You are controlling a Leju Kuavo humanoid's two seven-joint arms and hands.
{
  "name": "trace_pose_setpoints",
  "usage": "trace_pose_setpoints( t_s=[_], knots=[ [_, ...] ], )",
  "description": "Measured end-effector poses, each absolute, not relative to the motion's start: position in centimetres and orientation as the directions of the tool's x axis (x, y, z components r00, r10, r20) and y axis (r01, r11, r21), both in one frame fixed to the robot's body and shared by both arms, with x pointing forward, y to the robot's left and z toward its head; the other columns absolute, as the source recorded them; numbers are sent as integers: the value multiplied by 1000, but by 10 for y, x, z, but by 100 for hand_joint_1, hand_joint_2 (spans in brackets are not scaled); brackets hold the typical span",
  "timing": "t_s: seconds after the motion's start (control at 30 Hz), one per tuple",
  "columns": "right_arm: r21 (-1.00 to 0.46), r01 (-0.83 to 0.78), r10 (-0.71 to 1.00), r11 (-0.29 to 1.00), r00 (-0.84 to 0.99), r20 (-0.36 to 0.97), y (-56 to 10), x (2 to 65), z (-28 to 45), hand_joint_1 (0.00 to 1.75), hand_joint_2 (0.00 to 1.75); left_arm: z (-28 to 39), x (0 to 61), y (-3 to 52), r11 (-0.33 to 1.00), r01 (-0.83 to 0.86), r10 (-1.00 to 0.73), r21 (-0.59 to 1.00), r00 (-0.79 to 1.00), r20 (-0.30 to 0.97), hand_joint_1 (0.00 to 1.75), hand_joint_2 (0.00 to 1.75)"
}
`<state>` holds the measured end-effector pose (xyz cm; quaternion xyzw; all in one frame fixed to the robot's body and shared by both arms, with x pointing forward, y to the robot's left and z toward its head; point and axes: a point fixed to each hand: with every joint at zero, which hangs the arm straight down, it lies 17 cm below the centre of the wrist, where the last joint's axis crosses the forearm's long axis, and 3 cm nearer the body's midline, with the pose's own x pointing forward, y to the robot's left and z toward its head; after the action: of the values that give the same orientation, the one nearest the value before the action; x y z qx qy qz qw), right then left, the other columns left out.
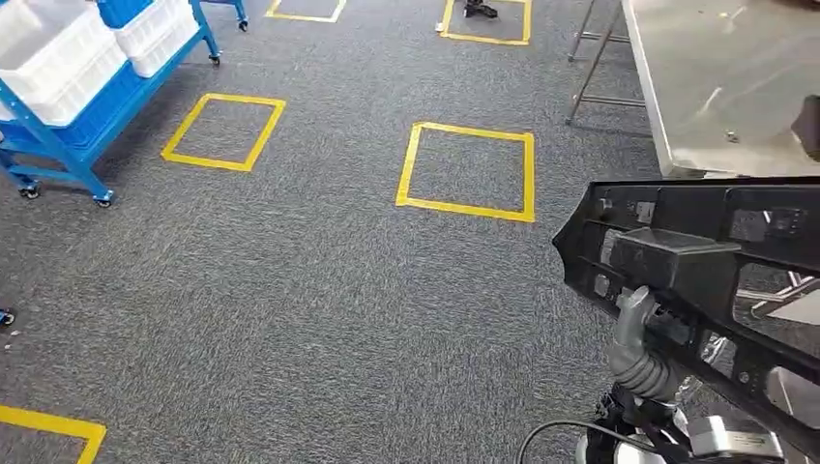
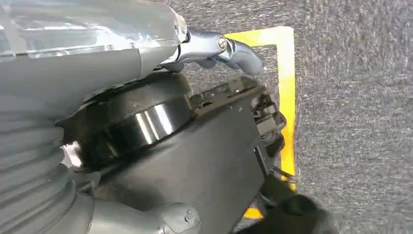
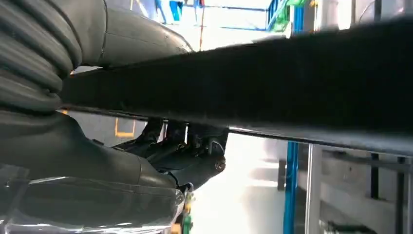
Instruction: Take the parts from the cabinet and place them on the table.
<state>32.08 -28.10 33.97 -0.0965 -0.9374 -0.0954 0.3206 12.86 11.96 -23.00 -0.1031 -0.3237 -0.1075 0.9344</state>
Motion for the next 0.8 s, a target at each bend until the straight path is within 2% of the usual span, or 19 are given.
trace_pose_setpoints(
  t_s=[0.8],
  knots=[
    [113, 251, 127, 961, -768, 628, -285, 325, 338, 175, 175, -229, 128, 118, 953, 276, -138, -126, 763, 631, 0, 175]
  ],
)
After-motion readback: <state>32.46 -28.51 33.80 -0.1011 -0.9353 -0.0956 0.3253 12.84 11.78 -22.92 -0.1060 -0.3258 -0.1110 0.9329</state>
